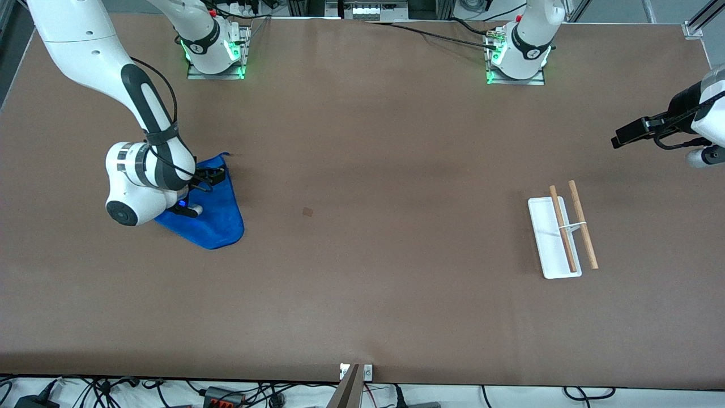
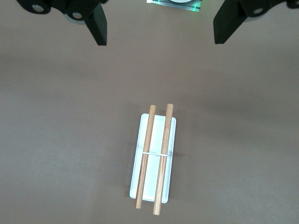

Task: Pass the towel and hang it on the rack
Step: 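Grasp the blue towel corner with the right gripper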

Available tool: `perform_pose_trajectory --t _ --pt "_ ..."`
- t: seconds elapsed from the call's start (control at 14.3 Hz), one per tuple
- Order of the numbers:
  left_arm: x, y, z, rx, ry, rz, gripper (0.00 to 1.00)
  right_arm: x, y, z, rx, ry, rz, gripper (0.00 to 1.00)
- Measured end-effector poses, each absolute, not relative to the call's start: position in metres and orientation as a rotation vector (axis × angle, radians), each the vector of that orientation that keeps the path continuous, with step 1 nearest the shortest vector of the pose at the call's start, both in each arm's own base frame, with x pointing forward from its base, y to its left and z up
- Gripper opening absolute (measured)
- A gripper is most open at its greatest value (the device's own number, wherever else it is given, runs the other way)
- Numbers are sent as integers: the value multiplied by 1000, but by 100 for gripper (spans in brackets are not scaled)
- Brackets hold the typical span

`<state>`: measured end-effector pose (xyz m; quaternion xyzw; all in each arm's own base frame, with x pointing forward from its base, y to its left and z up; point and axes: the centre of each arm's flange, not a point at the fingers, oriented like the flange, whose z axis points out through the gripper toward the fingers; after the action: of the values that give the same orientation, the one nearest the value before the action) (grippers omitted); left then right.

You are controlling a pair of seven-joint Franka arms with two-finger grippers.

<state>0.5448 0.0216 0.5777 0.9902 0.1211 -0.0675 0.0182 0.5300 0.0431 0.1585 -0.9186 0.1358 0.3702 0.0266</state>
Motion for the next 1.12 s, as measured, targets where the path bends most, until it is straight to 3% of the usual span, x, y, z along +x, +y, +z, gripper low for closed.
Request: perform_pose_trajectory --t 0.49,0.63,0.77,0.98,1.12 --pt "545 23 578 3075 379 -209 100 505 44 133 -2808 454 1178 98" --pt "545 23 578 3075 380 -209 100 503 45 132 -2802 456 1184 80" --pt "545 23 578 3075 380 -209 100 502 45 132 -2801 457 1186 75" --pt "545 25 578 3073 387 -209 100 502 47 132 -2771 482 1182 43" --pt "544 29 578 3072 397 -209 100 503 49 135 -2748 500 1169 38"
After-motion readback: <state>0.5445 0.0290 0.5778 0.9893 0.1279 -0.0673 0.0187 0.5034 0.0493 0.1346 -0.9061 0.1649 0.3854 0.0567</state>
